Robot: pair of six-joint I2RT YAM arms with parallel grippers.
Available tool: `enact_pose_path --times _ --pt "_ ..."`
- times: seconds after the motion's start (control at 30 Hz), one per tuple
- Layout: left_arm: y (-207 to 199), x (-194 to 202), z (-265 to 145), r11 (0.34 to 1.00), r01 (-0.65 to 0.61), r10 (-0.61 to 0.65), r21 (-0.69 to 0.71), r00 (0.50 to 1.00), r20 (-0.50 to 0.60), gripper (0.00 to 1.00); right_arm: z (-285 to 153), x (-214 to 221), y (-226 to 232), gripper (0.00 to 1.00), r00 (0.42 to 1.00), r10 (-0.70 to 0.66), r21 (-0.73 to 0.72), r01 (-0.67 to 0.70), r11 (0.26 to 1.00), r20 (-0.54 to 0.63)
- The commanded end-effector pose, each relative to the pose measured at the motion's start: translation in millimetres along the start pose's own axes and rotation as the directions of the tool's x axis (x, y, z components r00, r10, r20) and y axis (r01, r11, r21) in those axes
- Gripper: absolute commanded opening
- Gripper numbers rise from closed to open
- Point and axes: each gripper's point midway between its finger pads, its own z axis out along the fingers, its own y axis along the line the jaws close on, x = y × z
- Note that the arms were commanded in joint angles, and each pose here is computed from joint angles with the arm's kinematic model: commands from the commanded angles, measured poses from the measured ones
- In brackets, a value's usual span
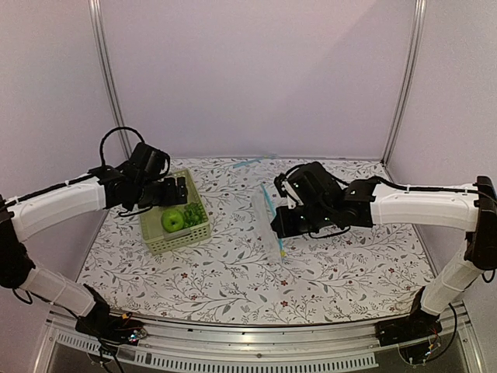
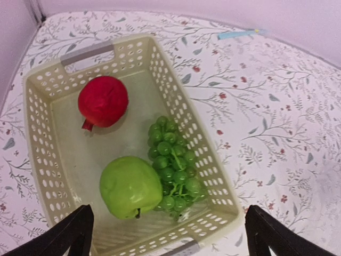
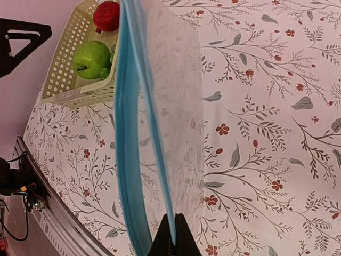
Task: Place the food in the zip-top bag and seal the zipper
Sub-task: Open the zipper food storage bag at the center of the board.
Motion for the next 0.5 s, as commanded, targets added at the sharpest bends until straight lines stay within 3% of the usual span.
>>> enact_pose_path --times 0.0,0.1,0.2,0.37,0.47 --pt "-56.4 -12.7 -45.0 0.981 -0.006 -0.009 0.192 0.997 0.077 1.00 -1.0 -9.6 12.2 0.00 1.000 -0.015 -0.035 0.016 0.999 0.019" --pt "-115.2 -3.5 -66.3 0.897 0.032 -0.068 0.441 0.996 0.066 0.98 -1.6 -10.9 12.4 0.00 1.000 -0.016 -0.036 0.017 0.999 0.025" --pt "-164.6 8.9 -81.6 0.796 0.068 -0.102 0.602 0.995 0.023 0.98 -2.0 -11.5 13.2 0.00 1.000 -0.013 -0.041 0.014 0.999 0.027" --pt "-230.3 28.0 -92.9 0.672 0.064 -0.053 0.738 0.998 -0.039 0.98 -3.1 -10.6 13.5 0.00 1.000 -0.009 -0.045 0.011 0.999 0.027" --pt "-255.8 41.3 -90.0 0.640 0.054 -0.009 0.766 0.998 -0.063 0.96 -4.1 -10.4 13.6 0.00 1.000 -0.008 -0.047 0.009 0.999 0.027"
